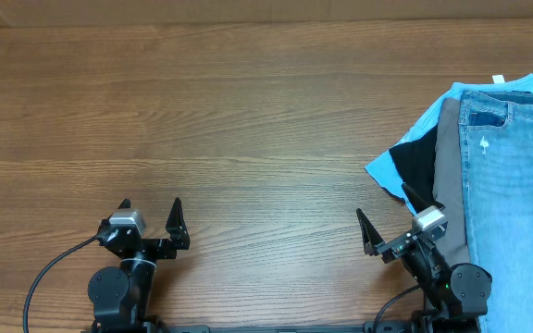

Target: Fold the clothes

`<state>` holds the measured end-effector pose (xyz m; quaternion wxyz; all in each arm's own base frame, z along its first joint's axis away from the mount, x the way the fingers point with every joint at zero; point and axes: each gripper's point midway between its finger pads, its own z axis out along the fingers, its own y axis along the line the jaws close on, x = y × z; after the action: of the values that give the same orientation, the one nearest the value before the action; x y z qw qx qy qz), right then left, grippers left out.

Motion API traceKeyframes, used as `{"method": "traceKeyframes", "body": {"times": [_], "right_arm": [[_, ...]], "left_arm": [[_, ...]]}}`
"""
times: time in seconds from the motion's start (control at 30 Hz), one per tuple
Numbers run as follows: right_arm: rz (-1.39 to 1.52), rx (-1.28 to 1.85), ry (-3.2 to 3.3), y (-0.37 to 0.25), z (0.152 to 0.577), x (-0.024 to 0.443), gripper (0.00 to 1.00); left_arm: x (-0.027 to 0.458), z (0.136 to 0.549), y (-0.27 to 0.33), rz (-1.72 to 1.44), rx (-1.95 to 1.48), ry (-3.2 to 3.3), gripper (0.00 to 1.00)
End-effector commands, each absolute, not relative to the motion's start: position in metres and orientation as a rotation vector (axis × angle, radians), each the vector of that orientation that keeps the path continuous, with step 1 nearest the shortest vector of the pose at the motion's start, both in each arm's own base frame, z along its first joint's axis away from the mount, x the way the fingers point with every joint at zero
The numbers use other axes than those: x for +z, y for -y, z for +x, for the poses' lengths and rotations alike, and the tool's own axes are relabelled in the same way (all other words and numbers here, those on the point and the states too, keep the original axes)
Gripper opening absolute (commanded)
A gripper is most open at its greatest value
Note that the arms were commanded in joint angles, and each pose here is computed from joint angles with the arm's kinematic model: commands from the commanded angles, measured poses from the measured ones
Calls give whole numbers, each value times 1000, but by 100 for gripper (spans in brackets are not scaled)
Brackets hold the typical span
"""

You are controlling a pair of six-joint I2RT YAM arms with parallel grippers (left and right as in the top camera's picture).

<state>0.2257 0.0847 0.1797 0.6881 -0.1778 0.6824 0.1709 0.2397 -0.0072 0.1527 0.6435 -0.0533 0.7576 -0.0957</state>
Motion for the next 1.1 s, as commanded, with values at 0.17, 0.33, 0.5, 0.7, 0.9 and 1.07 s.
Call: {"method": "traceKeyframes", "body": {"times": [0.17, 0.33, 0.5, 0.7, 0.9, 1.07], "right_arm": [[-401, 389, -1524, -86, 225, 178, 100], [-401, 389, -1524, -86, 225, 178, 100], [-401, 389, -1524, -86, 225, 178, 100], [-401, 389, -1524, -86, 225, 178, 100], [-404, 387, -1524, -86, 225, 177, 100], [-407, 428, -1506, -90, 223, 182, 100]], "left_arm": [[153, 240, 7, -131, -221, -1719, 100], [153, 240, 7, -131, -221, -1719, 100], [153, 240, 7, -131, -221, -1719, 100], [153, 240, 7, -131, -221, -1717, 100], [153, 239, 16, -124, -292, -1720, 100], [165, 239, 26, -174, -439, -1677, 100]]}}
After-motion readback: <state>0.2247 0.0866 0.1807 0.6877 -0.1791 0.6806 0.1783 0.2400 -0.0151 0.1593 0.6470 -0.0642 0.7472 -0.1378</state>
